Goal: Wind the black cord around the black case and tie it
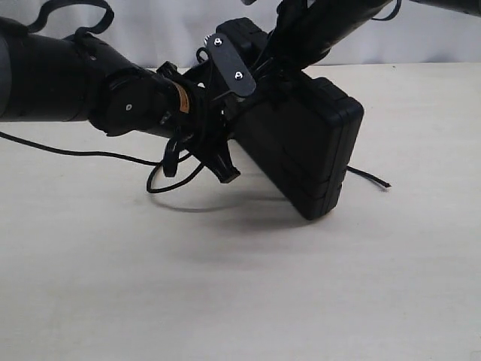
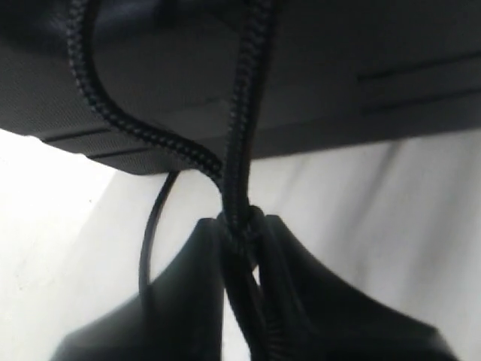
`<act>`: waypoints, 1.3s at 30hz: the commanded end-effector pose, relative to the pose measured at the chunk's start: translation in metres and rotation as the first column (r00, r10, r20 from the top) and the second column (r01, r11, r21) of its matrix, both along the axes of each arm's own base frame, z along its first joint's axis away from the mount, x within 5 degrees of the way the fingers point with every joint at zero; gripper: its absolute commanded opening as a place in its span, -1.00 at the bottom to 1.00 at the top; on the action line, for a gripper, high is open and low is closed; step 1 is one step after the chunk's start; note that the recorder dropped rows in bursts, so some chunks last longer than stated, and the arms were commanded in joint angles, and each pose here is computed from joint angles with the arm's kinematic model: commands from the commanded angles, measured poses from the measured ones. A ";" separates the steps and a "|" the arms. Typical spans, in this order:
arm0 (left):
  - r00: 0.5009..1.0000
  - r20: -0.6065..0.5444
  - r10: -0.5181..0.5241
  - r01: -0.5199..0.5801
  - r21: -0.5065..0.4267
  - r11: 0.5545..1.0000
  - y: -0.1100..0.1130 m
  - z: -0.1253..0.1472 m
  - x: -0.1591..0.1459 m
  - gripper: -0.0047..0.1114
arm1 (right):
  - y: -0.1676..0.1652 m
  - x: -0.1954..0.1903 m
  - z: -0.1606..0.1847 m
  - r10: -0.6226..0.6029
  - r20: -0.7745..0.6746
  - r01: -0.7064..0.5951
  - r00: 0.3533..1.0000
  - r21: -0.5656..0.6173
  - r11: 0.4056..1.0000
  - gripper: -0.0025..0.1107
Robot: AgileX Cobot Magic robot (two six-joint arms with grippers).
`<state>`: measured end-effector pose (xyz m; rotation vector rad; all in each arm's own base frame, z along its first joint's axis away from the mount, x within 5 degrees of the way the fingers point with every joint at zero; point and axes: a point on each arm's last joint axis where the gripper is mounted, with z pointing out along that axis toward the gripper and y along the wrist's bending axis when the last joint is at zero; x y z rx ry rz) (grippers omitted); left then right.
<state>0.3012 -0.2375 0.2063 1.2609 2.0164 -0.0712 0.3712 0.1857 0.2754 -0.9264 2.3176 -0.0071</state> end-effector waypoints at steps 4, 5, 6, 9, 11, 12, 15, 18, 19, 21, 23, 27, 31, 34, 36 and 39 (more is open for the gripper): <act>0.997 0.072 0.036 -0.026 -0.135 0.990 -0.006 0.012 0.006 -0.92 | -0.006 -0.025 -0.066 -0.078 -0.432 0.005 0.898 -0.168 0.986 -0.88; 0.997 0.074 0.037 -0.026 -0.138 0.990 -0.006 0.012 0.007 -0.92 | -0.006 -0.025 -0.066 -0.078 -0.432 0.005 0.898 -0.168 0.986 -0.88; 0.997 0.072 0.038 -0.028 -0.140 0.990 -0.007 0.012 0.007 -0.92 | -0.006 -0.025 -0.066 -0.078 -0.432 0.005 0.898 -0.168 0.986 -0.88; 1.000 0.022 0.015 -0.014 -0.051 0.999 -0.003 0.005 0.002 -0.92 | -0.006 -0.025 -0.066 -0.078 -0.432 0.005 0.898 -0.168 0.986 -0.88; 0.999 -0.026 -0.022 0.023 0.057 0.998 0.002 -0.002 -0.002 -0.92 | -0.006 -0.025 -0.066 -0.078 -0.432 0.005 0.898 -0.168 0.986 -0.88; 0.999 -0.040 -0.027 0.030 0.080 0.996 0.004 -0.003 -0.003 -0.92 | -0.006 -0.025 -0.066 -0.078 -0.432 0.005 0.898 -0.168 0.986 -0.88; 0.999 -0.018 -0.031 0.032 0.057 0.998 0.002 -0.001 -0.002 -0.92 | -0.005 -0.026 -0.066 -0.079 -0.434 0.008 0.897 -0.164 0.986 -0.88; 0.999 0.017 -0.032 0.032 -0.002 0.999 -0.005 0.002 -0.002 -0.92 | -0.004 -0.027 -0.066 -0.075 -0.448 0.010 0.891 -0.146 0.989 -0.88; 0.999 0.019 -0.036 0.036 -0.003 0.999 -0.006 0.003 -0.003 -0.92 | -0.004 -0.027 -0.066 -0.075 -0.448 0.010 0.891 -0.146 0.989 -0.88; 0.999 0.015 -0.041 0.041 0.000 0.999 -0.007 0.002 -0.004 -0.92 | -0.004 -0.027 -0.066 -0.074 -0.448 0.008 0.891 -0.147 0.989 -0.88; 0.999 0.015 -0.033 0.033 -0.016 0.999 -0.008 0.003 -0.004 -0.92 | -0.004 -0.027 -0.066 -0.073 -0.446 0.009 0.892 -0.145 0.989 -0.88; 0.999 0.044 -0.005 0.009 -0.100 0.995 -0.012 0.008 -0.001 -0.92 | -0.003 -0.027 -0.066 -0.073 -0.449 0.010 0.891 -0.141 0.990 -0.88; 0.999 0.034 -0.021 0.023 -0.068 0.997 -0.012 0.005 -0.003 -0.92 | -0.003 -0.027 -0.066 -0.073 -0.450 0.011 0.890 -0.139 0.990 -0.88; 1.000 -0.002 -0.025 0.025 -0.027 0.999 -0.012 -0.008 -0.001 -0.92 | -0.003 -0.027 -0.066 -0.073 -0.453 0.013 0.888 -0.133 0.991 -0.88; 0.999 -0.030 -0.024 0.024 -0.005 1.000 -0.012 -0.017 -0.001 -0.92 | -0.002 -0.027 -0.066 -0.071 -0.454 0.012 0.888 -0.132 0.991 -0.88; 0.999 -0.035 -0.008 0.008 -0.013 1.000 -0.011 -0.023 0.003 -0.92 | -0.002 -0.027 -0.066 -0.071 -0.454 0.012 0.888 -0.132 0.991 -0.88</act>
